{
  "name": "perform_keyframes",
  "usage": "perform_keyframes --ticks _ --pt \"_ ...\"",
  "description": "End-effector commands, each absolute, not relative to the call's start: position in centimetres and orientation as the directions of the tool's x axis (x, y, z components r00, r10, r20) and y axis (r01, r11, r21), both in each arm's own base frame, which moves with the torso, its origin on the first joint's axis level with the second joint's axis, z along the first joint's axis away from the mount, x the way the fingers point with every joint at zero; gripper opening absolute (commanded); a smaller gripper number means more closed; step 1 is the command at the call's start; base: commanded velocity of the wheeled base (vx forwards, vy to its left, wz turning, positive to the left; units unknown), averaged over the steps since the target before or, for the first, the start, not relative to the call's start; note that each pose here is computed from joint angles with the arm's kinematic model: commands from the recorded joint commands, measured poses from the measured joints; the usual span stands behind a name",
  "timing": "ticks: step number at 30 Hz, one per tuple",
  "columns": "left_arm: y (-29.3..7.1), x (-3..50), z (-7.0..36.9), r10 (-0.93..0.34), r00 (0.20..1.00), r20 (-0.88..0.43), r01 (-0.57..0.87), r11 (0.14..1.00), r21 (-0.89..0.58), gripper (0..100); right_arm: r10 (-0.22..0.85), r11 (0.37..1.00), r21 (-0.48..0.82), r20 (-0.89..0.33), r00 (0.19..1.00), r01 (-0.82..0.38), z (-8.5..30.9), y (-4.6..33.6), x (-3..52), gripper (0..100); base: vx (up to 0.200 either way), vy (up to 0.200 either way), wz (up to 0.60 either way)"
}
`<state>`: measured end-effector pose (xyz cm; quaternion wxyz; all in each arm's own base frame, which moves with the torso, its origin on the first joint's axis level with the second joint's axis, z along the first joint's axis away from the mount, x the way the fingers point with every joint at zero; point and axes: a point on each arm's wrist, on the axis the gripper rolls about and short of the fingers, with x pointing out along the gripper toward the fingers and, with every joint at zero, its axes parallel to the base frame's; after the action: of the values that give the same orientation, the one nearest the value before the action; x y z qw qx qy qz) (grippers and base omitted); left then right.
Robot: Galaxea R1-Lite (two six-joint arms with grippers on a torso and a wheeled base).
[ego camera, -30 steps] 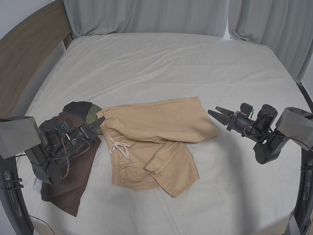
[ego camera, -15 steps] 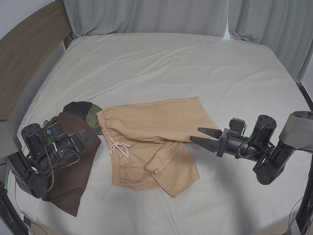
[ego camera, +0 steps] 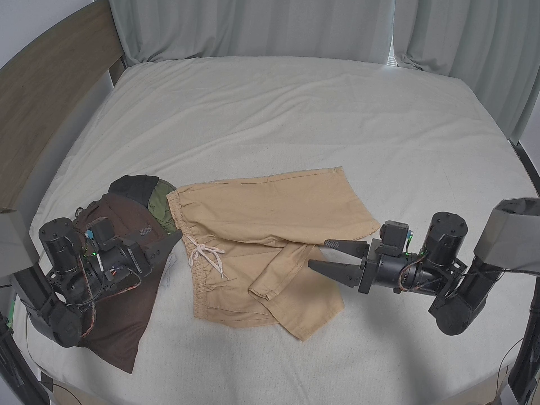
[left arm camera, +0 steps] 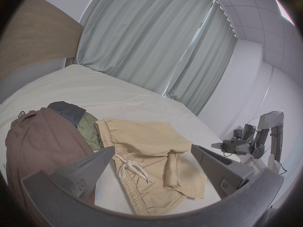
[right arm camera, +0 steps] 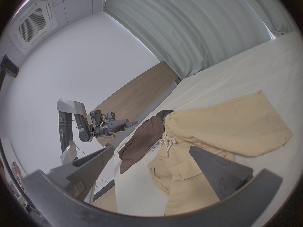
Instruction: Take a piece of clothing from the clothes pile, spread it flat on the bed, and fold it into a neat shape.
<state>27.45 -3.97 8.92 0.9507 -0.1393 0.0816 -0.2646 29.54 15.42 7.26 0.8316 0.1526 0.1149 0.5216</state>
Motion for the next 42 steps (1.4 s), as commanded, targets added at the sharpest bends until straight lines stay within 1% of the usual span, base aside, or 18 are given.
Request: perform_keyframes --ticks 1,5,8,14,20,25,27,35,42 --pt "-4.2 27.3 8.7 -0.533 0.841 -0.093 0.484 0.817 -0.314 100 0.910 0.401 0.398 -0.070 0.408 -0.825 5.5 17.0 29.3 100 0.000 0.000 0.00" --pt "-4.2 27.3 8.7 -0.532 0.842 -0.091 0.483 0.818 -0.313 100 0.908 0.410 0.411 -0.094 0.409 -0.815 4.2 18.7 29.2 100 0.000 0.000 0.00" --pt "-4.2 27.3 8.7 -0.532 0.842 -0.093 0.482 0.818 -0.314 100 0.903 0.420 0.418 -0.110 0.414 -0.805 3.0 19.2 29.7 100 0.000 0.000 0.00" --pt "-4.2 27.1 8.5 -0.534 0.839 -0.101 0.482 0.817 -0.317 100 0.904 0.419 0.427 -0.117 0.411 -0.801 2.0 20.2 30.1 100 0.000 0.000 0.00" --pt "-4.2 27.0 8.5 -0.536 0.838 -0.105 0.482 0.817 -0.318 100 0.910 0.411 0.446 -0.152 0.385 -0.795 0.1 21.3 29.7 100 0.000 0.000 0.00" --pt "-4.2 27.0 8.5 -0.534 0.839 -0.105 0.481 0.817 -0.318 100 0.900 0.432 0.457 -0.164 0.403 -0.778 -1.1 21.9 30.2 100 0.000 0.000 0.00" --pt "-4.1 26.9 8.4 -0.538 0.836 -0.107 0.484 0.815 -0.318 100 0.894 0.443 0.480 -0.170 0.415 -0.757 -1.6 22.1 30.4 100 0.000 0.000 0.00" --pt "-4.0 26.9 8.4 -0.542 0.833 -0.110 0.487 0.813 -0.320 100 0.895 0.432 0.583 -0.179 0.410 -0.688 -2.1 22.7 30.1 100 0.000 0.000 0.00" --pt "-4.0 26.9 8.3 -0.542 0.833 -0.110 0.487 0.813 -0.320 100 0.886 0.452 0.602 -0.218 0.409 -0.658 -4.0 22.5 30.3 100 0.000 0.000 0.00"
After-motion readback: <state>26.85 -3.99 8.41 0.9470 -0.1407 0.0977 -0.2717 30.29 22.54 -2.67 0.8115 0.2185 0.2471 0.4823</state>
